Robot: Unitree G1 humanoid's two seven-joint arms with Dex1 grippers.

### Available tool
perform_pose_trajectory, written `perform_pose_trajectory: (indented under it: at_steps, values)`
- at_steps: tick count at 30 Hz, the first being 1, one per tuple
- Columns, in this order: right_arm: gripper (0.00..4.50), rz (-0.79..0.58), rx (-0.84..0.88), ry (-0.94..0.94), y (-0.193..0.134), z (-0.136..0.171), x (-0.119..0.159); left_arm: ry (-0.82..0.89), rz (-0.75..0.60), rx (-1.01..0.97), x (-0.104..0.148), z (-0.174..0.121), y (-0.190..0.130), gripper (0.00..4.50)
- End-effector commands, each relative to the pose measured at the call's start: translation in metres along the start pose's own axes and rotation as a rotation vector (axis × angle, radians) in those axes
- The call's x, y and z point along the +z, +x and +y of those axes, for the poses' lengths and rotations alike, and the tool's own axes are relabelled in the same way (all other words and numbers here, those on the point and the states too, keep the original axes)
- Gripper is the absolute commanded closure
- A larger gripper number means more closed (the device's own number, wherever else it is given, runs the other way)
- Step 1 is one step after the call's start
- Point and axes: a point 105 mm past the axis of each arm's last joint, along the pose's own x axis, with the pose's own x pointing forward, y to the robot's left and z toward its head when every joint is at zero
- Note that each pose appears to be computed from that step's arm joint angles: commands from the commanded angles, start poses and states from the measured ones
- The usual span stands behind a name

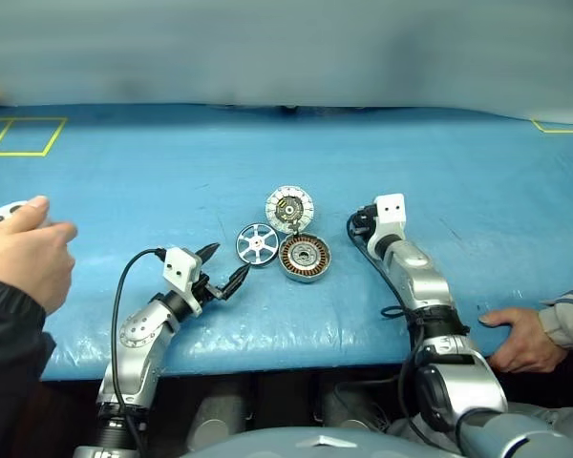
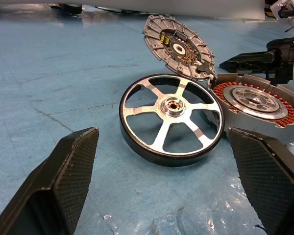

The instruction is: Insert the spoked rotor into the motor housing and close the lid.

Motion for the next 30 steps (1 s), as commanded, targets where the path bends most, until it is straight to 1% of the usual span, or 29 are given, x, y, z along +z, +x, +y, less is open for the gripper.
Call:
perform_pose_trajectory:
  at_steps: [1, 4, 10, 12, 16, 20, 30]
  values:
    - [3.85, -0.105, 0.083, -0.001, -0.016, 0.013, 0.02, 0.027, -0.044, -0.014, 0.013, -0.001, 0.0, 0.0]
    - [3.85, -0.175, 0.197, -0.031, -0.033, 0.029, 0.035, 0.019, -0.04, -0.025, 0.012, 0.0, -0.002, 0.0]
    - [3.85, -0.221, 0.431, -0.11, -0.058, 0.07, 0.051, 0.01, -0.041, -0.052, 0.012, -0.001, -0.004, 0.0]
    - [3.85, -0.213, 0.509, -0.122, -0.063, 0.085, 0.052, 0.009, -0.044, -0.056, 0.013, -0.001, -0.004, 0.0]
    - [3.85, -0.151, 0.611, -0.15, -0.065, 0.106, 0.039, 0.009, -0.048, -0.065, 0.014, -0.002, -0.003, 0.0]
    - [3.85, -0.099, 0.644, -0.178, -0.064, 0.114, 0.028, 0.01, -0.048, -0.066, 0.013, -0.002, -0.003, 0.0]
    - [3.85, -0.051, 0.647, -0.201, -0.065, 0.112, 0.016, 0.01, -0.04, -0.063, 0.011, -0.003, -0.003, 0.0]
